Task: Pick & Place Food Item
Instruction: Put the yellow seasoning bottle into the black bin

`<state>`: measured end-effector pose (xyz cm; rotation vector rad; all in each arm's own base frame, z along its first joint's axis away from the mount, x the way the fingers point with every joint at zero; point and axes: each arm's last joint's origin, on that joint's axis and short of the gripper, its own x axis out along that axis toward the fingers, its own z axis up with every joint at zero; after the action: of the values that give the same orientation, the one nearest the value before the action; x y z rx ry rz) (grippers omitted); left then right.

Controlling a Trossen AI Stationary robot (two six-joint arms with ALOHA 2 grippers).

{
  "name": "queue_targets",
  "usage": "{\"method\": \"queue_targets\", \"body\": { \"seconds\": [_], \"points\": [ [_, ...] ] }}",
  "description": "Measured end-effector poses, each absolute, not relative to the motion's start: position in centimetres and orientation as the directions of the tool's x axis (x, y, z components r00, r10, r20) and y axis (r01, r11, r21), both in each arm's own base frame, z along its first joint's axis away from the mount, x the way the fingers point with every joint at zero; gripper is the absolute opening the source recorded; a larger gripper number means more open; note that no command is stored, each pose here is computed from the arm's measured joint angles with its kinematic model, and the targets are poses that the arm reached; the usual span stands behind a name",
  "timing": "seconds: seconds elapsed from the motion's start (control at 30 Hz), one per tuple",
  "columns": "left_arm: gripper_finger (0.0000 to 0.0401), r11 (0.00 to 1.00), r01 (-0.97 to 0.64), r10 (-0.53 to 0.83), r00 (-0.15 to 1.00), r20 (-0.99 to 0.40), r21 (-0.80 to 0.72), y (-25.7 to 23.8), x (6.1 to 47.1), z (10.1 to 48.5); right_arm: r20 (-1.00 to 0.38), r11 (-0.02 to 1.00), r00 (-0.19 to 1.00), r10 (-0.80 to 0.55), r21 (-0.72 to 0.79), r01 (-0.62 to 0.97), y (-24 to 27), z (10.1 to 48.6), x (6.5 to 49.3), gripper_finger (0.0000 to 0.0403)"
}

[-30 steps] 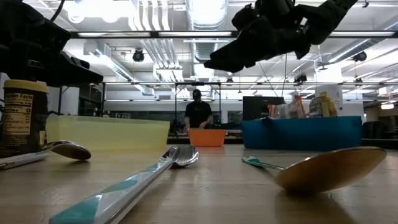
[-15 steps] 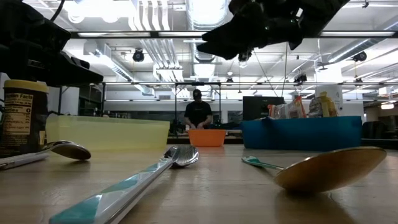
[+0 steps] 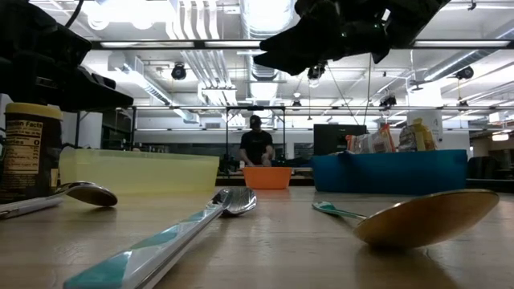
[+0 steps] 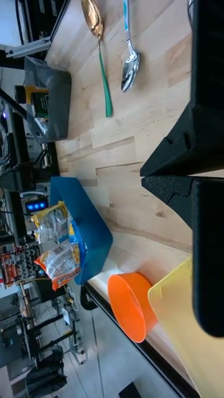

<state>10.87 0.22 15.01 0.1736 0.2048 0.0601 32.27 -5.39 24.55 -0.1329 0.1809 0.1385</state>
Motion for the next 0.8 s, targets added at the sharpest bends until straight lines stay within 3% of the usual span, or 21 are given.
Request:
{"method": "queue_targets", "body": {
  "seconds": [0.57,0.7,0.8],
  "points": [
    [0.0,0.985,-0.058,0.088,0.979,-0.186,0.161,0.3,10.9,15.3,-0.188,0.982,0.974,0.125,-0.119,-0.149,-5.4,24.5,32.3,0.0363],
    [0.0,0.97,-0.137,0.165,0.977,-0.133,0.199,0.5,10.7,18.5,-0.188,0.982,0.974,0.125,-0.119,-0.149,-5.4,24.6,32.3,0.0363],
    [0.0,0.971,-0.136,0.171,0.969,-0.176,0.196,0.5,10.1,20.9,-0.189,0.982,0.974,0.125,-0.119,-0.149,-5.4,24.5,32.3,0.0363]
  ]
}}
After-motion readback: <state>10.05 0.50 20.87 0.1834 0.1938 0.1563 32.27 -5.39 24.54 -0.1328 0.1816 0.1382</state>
